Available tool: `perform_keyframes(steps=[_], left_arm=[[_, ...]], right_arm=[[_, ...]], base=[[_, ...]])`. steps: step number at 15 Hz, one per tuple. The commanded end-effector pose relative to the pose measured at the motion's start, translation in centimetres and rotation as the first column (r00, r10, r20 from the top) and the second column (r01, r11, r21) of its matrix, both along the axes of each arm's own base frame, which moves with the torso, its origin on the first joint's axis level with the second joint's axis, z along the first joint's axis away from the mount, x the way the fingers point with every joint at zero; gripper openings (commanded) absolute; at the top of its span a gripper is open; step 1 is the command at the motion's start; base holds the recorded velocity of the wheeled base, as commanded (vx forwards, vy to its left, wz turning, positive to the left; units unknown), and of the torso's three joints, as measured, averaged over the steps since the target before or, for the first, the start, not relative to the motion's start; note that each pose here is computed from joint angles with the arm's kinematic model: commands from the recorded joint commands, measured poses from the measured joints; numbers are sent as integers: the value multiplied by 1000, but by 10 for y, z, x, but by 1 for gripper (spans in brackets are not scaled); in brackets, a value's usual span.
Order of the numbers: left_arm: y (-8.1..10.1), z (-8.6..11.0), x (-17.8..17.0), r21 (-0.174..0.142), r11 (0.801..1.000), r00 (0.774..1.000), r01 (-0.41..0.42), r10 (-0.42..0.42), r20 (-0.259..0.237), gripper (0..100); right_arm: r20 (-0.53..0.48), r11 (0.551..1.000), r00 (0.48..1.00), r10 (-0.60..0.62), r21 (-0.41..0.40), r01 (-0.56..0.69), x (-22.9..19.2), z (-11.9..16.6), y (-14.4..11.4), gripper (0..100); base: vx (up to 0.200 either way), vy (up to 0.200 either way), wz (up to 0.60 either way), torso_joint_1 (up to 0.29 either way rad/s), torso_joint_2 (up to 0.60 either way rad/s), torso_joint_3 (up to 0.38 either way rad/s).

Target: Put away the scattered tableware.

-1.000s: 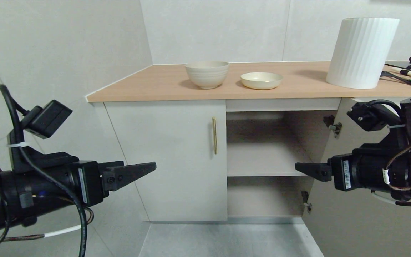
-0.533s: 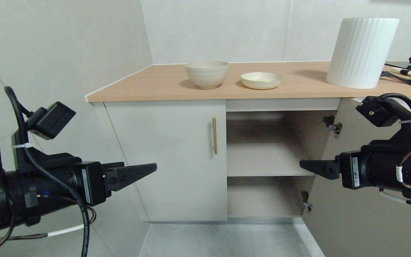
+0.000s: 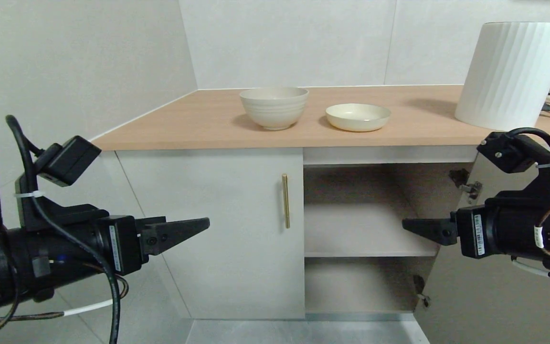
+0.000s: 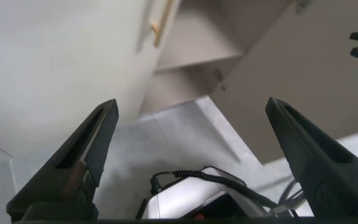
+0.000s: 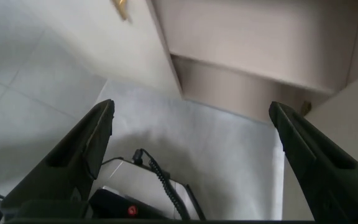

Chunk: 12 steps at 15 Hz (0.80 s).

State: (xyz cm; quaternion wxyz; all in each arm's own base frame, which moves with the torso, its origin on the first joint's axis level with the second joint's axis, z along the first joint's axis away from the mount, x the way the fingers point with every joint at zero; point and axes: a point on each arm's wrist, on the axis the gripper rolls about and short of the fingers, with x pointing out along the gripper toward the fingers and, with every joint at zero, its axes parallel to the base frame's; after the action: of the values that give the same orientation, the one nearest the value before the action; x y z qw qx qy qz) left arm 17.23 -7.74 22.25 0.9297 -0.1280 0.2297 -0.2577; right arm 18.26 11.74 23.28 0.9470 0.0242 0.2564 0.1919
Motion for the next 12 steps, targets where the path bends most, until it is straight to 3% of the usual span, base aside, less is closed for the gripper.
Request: perform_keyframes(steps=[1,5,12], left_arm=[[0,-1,1,0,1000,1000,0,0,-5,100],[-1,-2,1,4,1000,1000,2,-2,-8,100],[0,-2,0,7,1000,1000,3,-3,-6,100]], right_arm=[[-1,1000,1000,2,1,-2,-1,0,0,100],[2,1000,1000,23,16,-23,-8,3,-5,100],[6,997,998,67,41,-67,-11,0,-6,100]], base=[[200,0,0,2,-2,2],[200,0,0,1,6,4],[0,0,0,0,0,0]])
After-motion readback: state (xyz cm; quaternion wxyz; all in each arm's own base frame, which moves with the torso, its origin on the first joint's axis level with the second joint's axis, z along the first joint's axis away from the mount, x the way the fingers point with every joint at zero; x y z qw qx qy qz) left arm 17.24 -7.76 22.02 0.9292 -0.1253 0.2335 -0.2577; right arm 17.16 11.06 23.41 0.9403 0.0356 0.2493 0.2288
